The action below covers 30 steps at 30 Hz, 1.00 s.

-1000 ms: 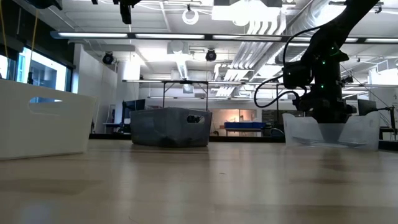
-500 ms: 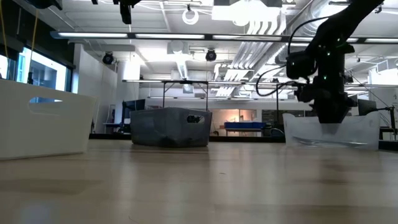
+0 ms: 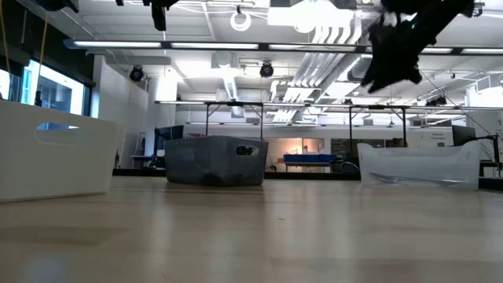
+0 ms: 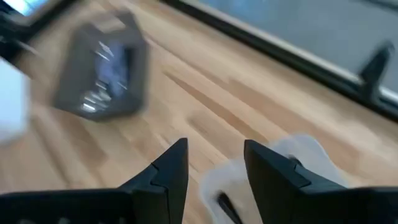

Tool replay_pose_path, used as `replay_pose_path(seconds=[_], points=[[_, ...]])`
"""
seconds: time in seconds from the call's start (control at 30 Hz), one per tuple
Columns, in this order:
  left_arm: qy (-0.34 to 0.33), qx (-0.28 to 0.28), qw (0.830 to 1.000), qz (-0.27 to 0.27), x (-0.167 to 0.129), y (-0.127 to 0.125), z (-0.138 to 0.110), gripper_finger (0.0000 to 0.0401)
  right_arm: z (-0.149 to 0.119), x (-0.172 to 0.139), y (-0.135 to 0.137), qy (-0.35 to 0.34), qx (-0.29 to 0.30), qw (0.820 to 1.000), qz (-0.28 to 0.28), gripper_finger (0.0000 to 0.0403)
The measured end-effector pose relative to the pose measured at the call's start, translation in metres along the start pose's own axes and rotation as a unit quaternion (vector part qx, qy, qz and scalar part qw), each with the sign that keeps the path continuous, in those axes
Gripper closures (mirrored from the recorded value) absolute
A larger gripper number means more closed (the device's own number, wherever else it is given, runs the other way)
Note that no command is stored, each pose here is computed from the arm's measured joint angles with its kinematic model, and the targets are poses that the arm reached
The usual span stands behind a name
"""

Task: Sort silverware by color (type)
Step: Put the black spoon into the transparent bin

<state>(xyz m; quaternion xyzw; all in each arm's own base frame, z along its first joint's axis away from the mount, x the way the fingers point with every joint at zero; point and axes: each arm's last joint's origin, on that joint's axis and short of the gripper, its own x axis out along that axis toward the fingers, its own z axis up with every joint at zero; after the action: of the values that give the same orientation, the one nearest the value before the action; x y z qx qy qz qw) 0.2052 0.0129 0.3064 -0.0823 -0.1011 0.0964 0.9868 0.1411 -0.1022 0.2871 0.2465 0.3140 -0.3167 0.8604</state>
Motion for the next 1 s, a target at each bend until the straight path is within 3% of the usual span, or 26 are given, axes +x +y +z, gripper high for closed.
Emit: replay_pose_path(seconds=[0.17, 0.4, 0.67, 0.87, 1.0], points=[[0.001, 0.000, 1.000, 0.000, 0.000, 0.000, 0.000, 0.0401, 0.001, -0.031, 0.014, -0.095, -0.010, 0.992, 0.083, 0.0263], [0.003, 0.000, 1.000, 0.000, 0.000, 0.000, -0.001, 0.0401, 0.013, -0.058, 0.037, -0.224, -0.047, 0.955, 0.190, 0.0263], [0.003, -0.012, 1.000, 0.001, 0.000, 0.000, -0.001, 0.0401, 0.027, -0.037, 0.074, -0.254, -0.085, 0.927, 0.264, 0.0263], [0.003, -0.013, 1.000, 0.001, 0.000, 0.000, -0.001, 0.0401, 0.025, -0.013, 0.112, -0.273, -0.187, 0.893, 0.305, 0.0263], [0.003, -0.013, 1.000, 0.001, 0.000, 0.000, -0.001, 0.0401, 0.024, -0.001, 0.126, -0.277, -0.190, 0.885, 0.323, 0.0263]])
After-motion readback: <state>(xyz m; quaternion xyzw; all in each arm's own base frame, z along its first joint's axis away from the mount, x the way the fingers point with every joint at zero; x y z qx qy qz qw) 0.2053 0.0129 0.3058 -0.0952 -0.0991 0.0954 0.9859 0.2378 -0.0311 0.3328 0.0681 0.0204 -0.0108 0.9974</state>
